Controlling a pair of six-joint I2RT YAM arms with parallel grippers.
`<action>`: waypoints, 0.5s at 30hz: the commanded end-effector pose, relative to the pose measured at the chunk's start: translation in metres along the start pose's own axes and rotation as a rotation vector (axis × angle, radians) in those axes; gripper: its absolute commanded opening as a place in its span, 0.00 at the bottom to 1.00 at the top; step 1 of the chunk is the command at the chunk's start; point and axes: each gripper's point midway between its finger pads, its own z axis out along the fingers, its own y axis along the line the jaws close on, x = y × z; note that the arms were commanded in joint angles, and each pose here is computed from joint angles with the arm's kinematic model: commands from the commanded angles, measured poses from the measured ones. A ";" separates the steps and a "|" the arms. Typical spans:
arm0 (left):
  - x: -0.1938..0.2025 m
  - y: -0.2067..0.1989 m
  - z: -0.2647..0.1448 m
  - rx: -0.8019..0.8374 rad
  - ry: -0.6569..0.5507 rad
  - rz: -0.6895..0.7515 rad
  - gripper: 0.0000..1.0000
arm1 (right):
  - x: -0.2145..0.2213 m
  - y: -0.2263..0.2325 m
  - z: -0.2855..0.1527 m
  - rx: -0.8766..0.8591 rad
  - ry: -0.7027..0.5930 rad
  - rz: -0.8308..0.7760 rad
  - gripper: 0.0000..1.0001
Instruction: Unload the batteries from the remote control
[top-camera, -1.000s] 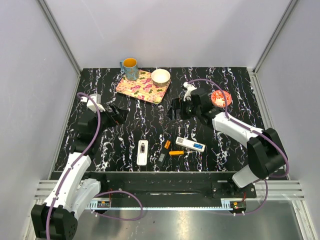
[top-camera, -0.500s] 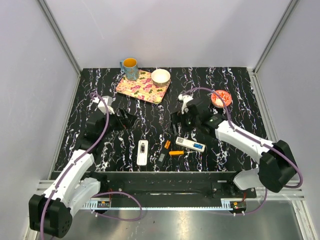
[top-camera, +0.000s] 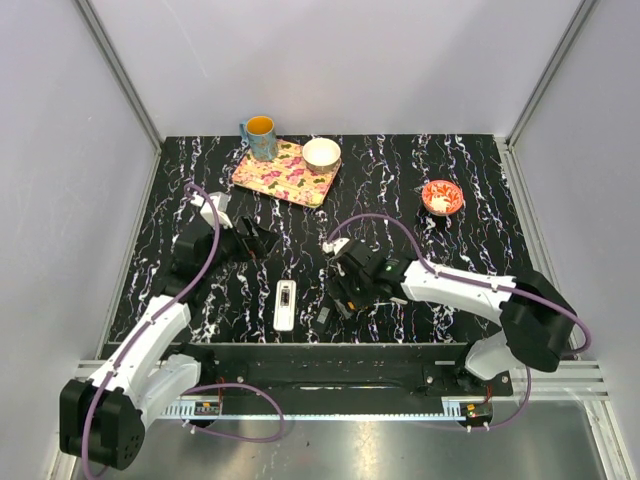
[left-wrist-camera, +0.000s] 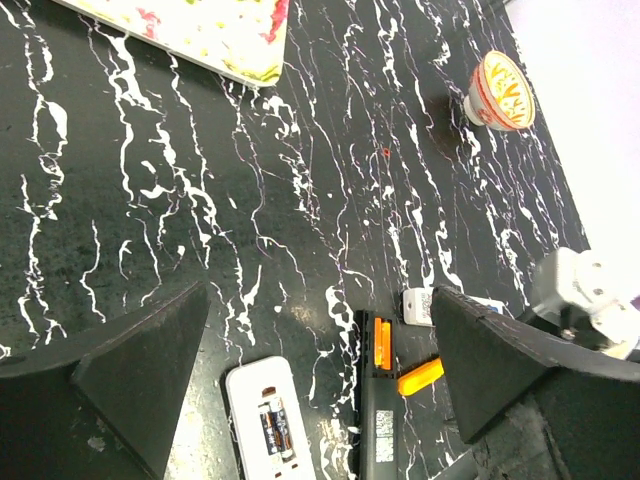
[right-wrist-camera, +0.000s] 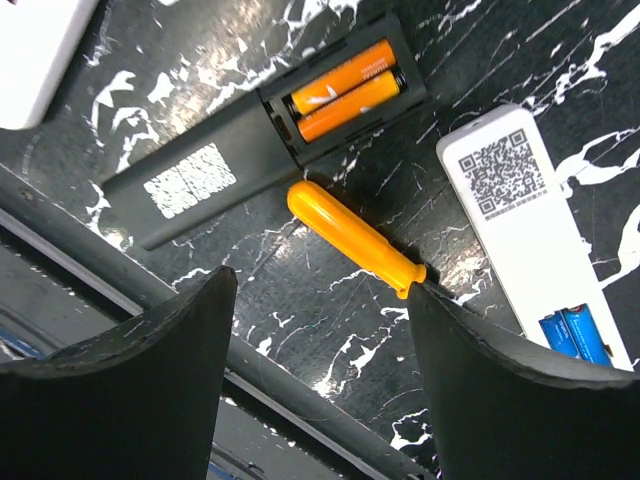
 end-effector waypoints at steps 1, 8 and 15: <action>-0.002 -0.016 0.002 0.090 -0.013 -0.009 0.99 | 0.004 -0.006 0.008 0.040 0.004 -0.036 0.77; 0.004 -0.016 0.003 0.105 0.004 -0.015 0.99 | -0.003 -0.007 0.020 0.049 0.002 -0.069 0.77; 0.004 -0.018 0.004 0.118 0.013 -0.009 0.99 | 0.001 -0.001 0.039 0.027 0.070 -0.081 0.69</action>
